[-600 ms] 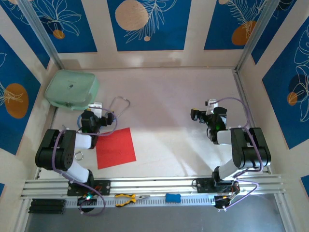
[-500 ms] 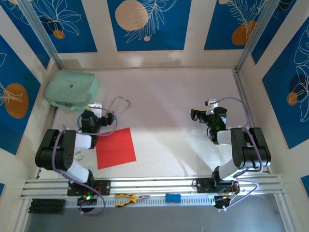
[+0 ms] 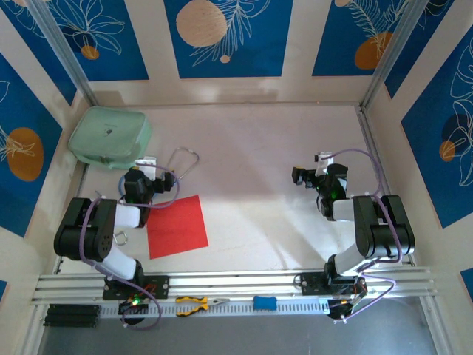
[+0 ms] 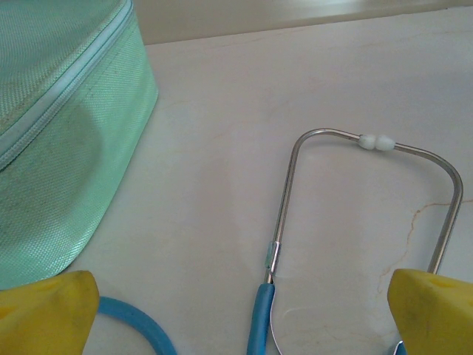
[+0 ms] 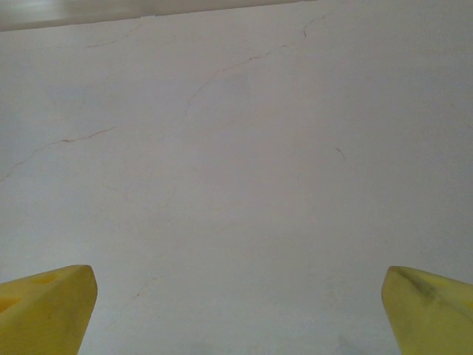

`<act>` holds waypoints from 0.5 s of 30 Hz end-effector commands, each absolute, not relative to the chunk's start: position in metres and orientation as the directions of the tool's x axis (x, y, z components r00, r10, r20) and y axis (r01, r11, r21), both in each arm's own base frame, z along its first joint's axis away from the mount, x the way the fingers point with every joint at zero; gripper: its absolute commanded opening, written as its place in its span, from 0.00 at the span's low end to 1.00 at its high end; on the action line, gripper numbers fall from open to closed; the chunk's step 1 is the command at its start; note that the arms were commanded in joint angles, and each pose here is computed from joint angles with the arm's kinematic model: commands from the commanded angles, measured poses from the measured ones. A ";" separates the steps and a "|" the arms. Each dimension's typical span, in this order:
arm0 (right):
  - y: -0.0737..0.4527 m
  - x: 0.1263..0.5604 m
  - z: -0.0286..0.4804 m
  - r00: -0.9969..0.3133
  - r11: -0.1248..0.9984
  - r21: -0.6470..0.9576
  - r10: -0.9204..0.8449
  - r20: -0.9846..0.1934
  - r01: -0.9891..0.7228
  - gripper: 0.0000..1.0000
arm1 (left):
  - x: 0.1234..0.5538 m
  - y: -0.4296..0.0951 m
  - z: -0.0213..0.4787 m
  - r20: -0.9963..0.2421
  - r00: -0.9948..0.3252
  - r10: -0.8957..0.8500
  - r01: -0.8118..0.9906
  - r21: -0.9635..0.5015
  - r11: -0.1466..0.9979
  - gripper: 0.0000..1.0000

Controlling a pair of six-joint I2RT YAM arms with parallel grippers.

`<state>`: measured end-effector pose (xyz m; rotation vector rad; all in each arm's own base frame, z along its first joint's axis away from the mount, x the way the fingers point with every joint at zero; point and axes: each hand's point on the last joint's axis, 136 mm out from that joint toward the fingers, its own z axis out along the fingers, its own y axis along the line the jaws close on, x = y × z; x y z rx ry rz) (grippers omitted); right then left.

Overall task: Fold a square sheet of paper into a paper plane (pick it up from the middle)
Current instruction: Move the square sheet of paper to the center of the table.

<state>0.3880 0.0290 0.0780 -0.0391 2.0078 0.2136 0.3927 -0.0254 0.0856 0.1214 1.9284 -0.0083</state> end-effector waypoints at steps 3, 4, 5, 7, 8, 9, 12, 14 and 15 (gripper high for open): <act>0.029 0.396 0.094 -0.391 0.979 0.146 0.081 -0.917 -0.141 0.99 | 0.397 -0.027 0.091 -0.940 -0.329 0.087 0.108 0.054 0.993 1.00; 0.030 0.397 0.094 -0.391 0.979 0.147 0.081 -0.917 -0.141 0.99 | 0.397 -0.027 0.091 -0.940 -0.330 0.087 0.108 0.054 0.993 1.00; 0.029 0.397 0.094 -0.390 0.980 0.144 0.079 -0.918 -0.140 0.99 | 0.397 -0.027 0.091 -0.940 -0.330 0.087 0.108 0.054 0.993 1.00; 0.030 0.397 0.093 -0.392 0.981 0.140 0.076 -0.917 -0.138 0.99 | 0.397 -0.027 0.090 -0.940 -0.331 0.087 0.108 0.054 0.993 1.00; 0.030 0.397 0.093 -0.393 0.980 0.142 0.078 -0.916 -0.138 0.99 | 0.397 -0.027 0.091 -0.940 -0.329 0.087 0.109 0.054 0.993 1.00; 0.030 0.396 0.093 -0.393 0.980 0.141 0.077 -0.916 -0.138 0.99 | 0.397 -0.027 0.091 -0.940 -0.330 0.086 0.108 0.053 0.993 1.00; 0.030 0.396 0.093 -0.390 0.981 0.138 0.073 -0.918 -0.139 0.99 | 0.397 -0.027 0.091 -0.940 -0.330 0.086 0.108 0.053 0.993 1.00; 0.031 0.396 0.095 -0.385 0.981 0.134 0.071 -0.920 -0.140 0.99 | 0.397 -0.027 0.092 -0.941 -0.326 0.087 0.109 0.054 0.993 1.00; 0.032 0.396 0.095 -0.383 0.980 0.131 0.065 -0.922 -0.148 0.99 | 0.396 -0.028 0.092 -0.942 -0.323 0.087 0.113 0.052 0.992 1.00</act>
